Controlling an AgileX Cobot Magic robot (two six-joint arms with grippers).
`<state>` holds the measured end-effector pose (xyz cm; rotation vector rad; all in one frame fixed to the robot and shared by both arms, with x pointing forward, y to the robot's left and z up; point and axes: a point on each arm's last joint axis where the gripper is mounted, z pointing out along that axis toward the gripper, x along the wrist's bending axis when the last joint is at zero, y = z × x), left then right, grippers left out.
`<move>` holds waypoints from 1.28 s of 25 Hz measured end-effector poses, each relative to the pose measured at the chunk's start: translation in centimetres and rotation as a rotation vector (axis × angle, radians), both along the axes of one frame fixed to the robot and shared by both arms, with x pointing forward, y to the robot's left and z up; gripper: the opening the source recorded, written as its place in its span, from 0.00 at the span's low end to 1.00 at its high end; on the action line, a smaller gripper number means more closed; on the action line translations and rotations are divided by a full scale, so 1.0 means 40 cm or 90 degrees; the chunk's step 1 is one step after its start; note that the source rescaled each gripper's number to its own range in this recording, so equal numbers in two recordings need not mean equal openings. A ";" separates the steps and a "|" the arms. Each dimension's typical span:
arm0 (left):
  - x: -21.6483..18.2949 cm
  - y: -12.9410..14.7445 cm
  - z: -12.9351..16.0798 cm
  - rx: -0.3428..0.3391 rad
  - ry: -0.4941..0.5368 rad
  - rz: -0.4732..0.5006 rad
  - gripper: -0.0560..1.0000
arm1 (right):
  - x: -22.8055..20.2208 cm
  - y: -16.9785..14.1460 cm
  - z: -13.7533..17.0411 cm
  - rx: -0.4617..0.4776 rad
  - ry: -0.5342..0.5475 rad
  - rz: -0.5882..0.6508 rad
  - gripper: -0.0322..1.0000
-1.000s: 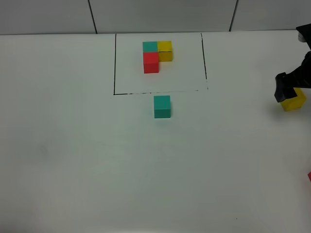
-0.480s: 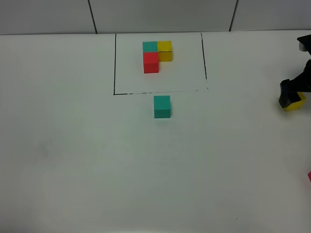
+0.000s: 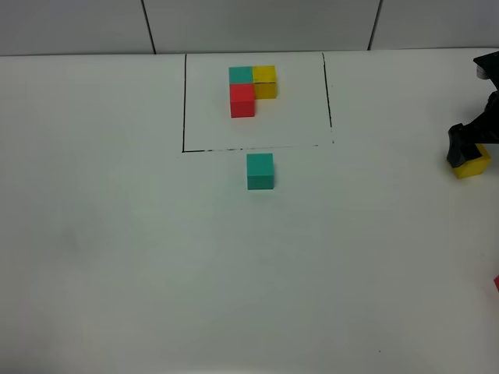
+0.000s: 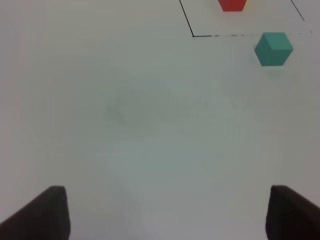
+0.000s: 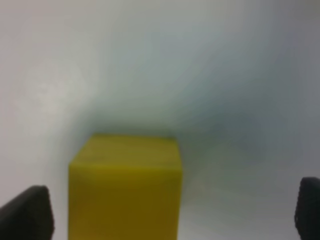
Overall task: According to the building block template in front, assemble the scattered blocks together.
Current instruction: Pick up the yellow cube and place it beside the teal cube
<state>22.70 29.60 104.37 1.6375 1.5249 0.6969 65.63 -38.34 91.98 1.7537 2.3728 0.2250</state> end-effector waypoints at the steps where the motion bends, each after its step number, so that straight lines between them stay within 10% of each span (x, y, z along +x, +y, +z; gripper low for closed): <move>1: 0.000 0.000 0.000 0.000 0.000 0.000 0.76 | 0.000 0.000 0.000 -0.001 -0.001 0.002 0.95; 19: 0.000 0.000 0.000 0.001 0.001 0.000 0.76 | 0.011 0.005 -0.050 0.023 0.009 -0.001 0.76; 26: 0.001 0.000 0.000 0.001 0.001 0.000 0.76 | 0.010 0.005 -0.065 0.028 0.018 -0.018 0.48; 30: 0.001 0.000 0.000 0.001 0.001 0.000 0.76 | 0.008 0.003 -0.066 0.024 0.025 -0.018 0.03; 32: 0.001 0.000 0.000 0.001 0.001 0.000 0.76 | 0.006 0.002 -0.066 0.015 0.031 -0.012 0.05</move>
